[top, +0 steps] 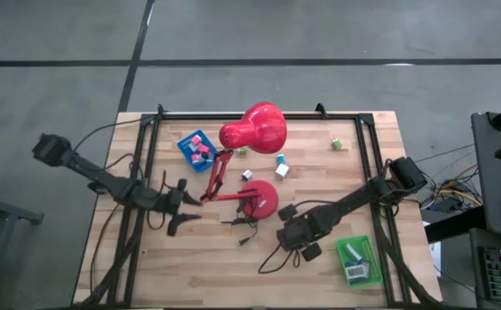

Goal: Pick & Place Office items
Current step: Put the black digital clock into the green bin, then put the right green charger adapter into the blue bin

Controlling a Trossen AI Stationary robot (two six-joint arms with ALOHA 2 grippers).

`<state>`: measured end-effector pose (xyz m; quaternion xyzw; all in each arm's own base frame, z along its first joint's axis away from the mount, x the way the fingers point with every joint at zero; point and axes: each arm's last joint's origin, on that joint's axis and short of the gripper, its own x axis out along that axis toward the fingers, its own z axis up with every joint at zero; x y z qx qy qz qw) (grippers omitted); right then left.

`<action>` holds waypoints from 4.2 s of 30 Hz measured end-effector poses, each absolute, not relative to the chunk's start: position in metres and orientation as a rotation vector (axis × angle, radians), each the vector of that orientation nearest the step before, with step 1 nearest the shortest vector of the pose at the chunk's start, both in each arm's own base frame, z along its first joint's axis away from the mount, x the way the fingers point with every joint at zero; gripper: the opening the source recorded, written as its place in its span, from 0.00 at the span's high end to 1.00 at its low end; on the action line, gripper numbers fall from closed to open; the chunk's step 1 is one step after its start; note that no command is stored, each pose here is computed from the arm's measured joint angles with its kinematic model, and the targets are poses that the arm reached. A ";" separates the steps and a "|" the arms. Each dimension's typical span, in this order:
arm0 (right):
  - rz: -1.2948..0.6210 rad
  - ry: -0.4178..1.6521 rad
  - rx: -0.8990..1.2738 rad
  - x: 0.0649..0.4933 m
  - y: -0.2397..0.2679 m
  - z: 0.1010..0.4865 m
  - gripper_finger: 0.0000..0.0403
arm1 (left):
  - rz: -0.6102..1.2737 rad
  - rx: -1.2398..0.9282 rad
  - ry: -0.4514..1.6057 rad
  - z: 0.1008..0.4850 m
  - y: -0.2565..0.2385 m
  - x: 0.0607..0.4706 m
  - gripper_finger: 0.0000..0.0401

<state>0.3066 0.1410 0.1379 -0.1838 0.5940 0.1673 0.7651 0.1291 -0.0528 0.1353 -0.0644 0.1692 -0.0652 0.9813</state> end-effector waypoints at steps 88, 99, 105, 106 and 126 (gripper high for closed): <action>-0.254 1.916 0.057 0.175 0.247 0.185 0.67 | -0.262 -0.087 0.198 0.148 -0.088 0.110 0.50; -0.316 1.910 0.095 0.174 0.246 0.185 0.47 | -0.260 -0.083 0.205 0.147 -0.088 0.110 0.50; -0.332 1.907 0.098 0.174 0.246 0.186 0.36 | -0.259 -0.082 0.204 0.147 -0.088 0.110 0.50; -0.333 1.908 0.097 0.174 0.246 0.186 0.36 | -0.258 -0.082 0.204 0.147 -0.088 0.110 0.50; -0.495 1.325 -0.071 0.196 0.224 0.240 0.51 | -0.234 -0.067 0.211 0.146 -0.087 0.110 0.50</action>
